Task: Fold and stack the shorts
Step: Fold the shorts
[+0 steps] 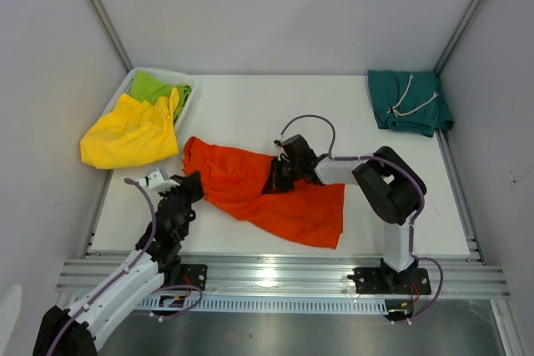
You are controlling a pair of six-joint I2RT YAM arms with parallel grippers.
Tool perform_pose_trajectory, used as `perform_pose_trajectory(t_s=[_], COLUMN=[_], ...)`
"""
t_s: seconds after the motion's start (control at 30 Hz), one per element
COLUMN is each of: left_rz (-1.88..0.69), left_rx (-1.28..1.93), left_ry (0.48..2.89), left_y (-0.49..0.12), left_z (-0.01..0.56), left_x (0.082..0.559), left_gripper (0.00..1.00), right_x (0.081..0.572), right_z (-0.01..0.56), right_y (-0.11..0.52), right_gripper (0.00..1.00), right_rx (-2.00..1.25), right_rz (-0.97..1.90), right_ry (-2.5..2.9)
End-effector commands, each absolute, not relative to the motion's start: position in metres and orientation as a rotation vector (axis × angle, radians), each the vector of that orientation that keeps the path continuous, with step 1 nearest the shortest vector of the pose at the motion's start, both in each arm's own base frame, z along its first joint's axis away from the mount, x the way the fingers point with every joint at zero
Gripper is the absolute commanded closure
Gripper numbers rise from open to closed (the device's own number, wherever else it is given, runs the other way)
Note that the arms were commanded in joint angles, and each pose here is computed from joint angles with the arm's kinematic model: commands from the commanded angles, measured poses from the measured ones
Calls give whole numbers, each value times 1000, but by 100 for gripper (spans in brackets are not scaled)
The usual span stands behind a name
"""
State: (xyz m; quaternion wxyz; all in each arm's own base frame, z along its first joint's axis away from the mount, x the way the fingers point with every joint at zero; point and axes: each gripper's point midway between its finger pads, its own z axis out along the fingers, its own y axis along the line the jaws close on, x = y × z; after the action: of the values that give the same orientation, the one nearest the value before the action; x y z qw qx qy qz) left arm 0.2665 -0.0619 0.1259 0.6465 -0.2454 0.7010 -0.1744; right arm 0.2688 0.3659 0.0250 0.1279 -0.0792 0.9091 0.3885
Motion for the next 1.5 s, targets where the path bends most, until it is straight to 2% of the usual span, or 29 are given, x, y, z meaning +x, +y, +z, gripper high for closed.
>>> perform_pose_trajectory(t_s=[0.0,0.4,0.6,1.0,1.47], left_rz=[-428,-578,-632,-462,-484], left_rx=[-591,-217,1,230,408], left_ry=[1645,1484,1510,1520,1470], left_y=[-63,-105,-144,-190,-226], left_z=[90,163,176,208,249], left_x=[255,254,250,241,235], left_gripper=[100,100,100,100,100], right_x=[283,293,293,303,280], right_z=[23,-17,-30,-35,-36], right_y=[371,361,360,359,370], right_gripper=[100,100,100,99,97], right_rx=[-195,-84,-62,-104,-148], right_rz=[1174,1112,1062,961,967], right_ry=[2619,2769,2841,2899,2911])
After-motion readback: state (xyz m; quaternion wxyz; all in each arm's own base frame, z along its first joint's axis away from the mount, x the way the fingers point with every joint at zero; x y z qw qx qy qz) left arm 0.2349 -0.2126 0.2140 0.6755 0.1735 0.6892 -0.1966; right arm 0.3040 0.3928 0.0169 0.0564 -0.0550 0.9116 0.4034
